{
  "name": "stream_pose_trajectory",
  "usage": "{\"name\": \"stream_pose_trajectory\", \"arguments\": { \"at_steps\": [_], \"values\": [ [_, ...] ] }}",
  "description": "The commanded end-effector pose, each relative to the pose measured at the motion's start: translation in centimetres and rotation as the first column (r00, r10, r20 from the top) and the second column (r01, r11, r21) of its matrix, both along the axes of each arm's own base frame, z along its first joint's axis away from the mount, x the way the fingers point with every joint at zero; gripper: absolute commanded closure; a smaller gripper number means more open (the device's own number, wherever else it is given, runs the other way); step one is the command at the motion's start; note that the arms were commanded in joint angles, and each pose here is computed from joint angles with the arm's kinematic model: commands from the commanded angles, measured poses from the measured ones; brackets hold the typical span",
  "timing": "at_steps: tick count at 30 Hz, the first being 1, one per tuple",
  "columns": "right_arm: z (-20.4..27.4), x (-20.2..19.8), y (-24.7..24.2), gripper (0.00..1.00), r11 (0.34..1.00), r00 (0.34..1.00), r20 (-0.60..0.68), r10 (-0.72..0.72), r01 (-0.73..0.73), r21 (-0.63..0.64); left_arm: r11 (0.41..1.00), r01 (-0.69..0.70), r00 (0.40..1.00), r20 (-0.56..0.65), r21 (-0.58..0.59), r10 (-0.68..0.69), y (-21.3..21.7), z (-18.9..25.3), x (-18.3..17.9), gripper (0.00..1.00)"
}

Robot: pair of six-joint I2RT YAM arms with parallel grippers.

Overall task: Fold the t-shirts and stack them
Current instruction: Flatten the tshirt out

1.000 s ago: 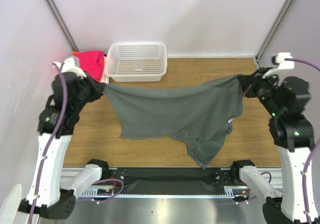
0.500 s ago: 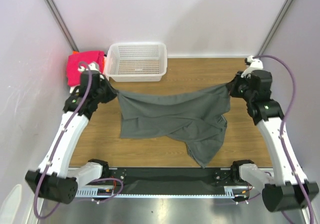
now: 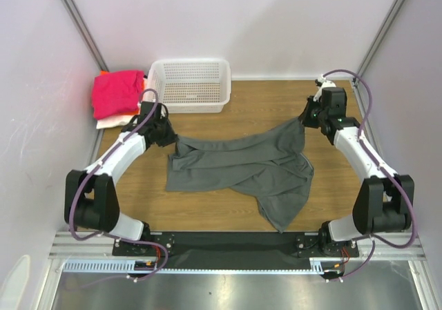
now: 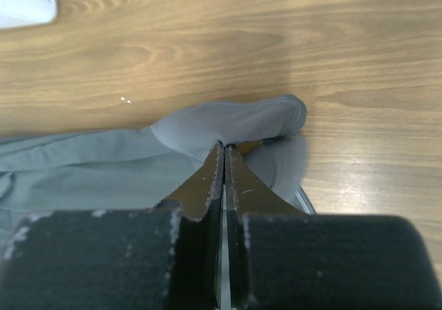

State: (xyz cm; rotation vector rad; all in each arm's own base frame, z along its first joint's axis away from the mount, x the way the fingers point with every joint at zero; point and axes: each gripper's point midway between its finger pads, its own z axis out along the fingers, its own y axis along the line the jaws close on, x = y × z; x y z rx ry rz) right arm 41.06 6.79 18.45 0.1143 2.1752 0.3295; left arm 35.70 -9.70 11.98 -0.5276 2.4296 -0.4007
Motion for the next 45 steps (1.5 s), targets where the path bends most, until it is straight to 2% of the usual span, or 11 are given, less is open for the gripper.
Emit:
{"name": "stream_pose_trajectory", "arguments": {
  "at_steps": [1, 4, 5, 8, 11, 24, 30, 33, 34, 37, 45],
  "values": [
    [2.7, 2.5, 0.6, 1.00, 0.999, 0.995, 0.100, 0.025, -0.027, 0.017, 0.997, 0.072, 0.994, 0.080, -0.015, -0.071, -0.8, -0.1, 2.0, 0.97],
    [1.8, 3.1, 0.6, 1.00, 0.999, 0.996, 0.088, 0.030, -0.031, 0.008, 0.995, 0.099, 0.991, 0.090, 0.003, -0.099, -0.8, -1.0, 2.2, 0.82],
    [1.3, 3.4, 0.6, 1.00, 0.999, 0.996, 0.081, 0.032, -0.032, 0.006, 0.994, 0.110, 0.989, 0.098, 0.016, -0.111, -0.7, -1.3, 2.2, 0.69],
    [1.4, 4.1, 0.9, 1.00, 0.999, 0.996, 0.082, 0.046, -0.047, 0.011, 0.993, 0.111, 0.987, 0.115, 0.032, -0.114, -0.2, -1.6, 2.6, 0.47],
    [0.9, 4.6, 1.1, 1.00, 0.998, 0.996, 0.068, 0.059, -0.060, 0.013, 0.992, 0.124, 0.985, 0.121, 0.022, -0.126, -0.1, -1.9, 3.0, 0.36],
    [-0.1, 4.8, 1.0, 1.00, 0.997, 0.997, 0.029, 0.077, -0.077, -0.013, 0.998, 0.064, 0.998, -0.006, -0.001, -0.064, 0.4, -6.3, 2.9, 0.34],
    [-0.3, 4.8, 0.8, 1.00, 0.997, 0.997, 0.026, 0.074, -0.073, -0.023, 0.996, 0.079, 0.997, -0.007, -0.033, -0.079, -0.3, -6.5, 2.4, 0.40],
    [-0.3, 5.0, 0.9, 1.00, 0.997, 0.996, 0.026, 0.080, -0.079, -0.021, 0.997, 0.069, 0.998, 0.009, -0.021, -0.069, 0.0, -6.5, 2.6, 0.59],
    [-0.3, 5.1, 1.0, 1.00, 0.997, 0.996, 0.024, 0.080, -0.080, -0.017, 0.998, 0.056, 0.998, 0.018, -0.004, -0.056, 0.3, -6.5, 2.9, 0.80],
    [-0.3, 5.2, 1.0, 1.00, 0.997, 0.997, 0.026, 0.079, -0.079, -0.018, 0.999, 0.026, 0.998, 0.061, 0.034, -0.029, 1.1, -6.1, 3.8, 1.00],
    [-0.3, 5.0, 0.3, 1.00, 0.999, 0.999, 0.018, 0.035, -0.034, -0.022, 0.998, 0.058, 0.979, 0.194, 0.030, -0.062, 0.7, -3.1, 3.3, 1.00]
  ]
}}
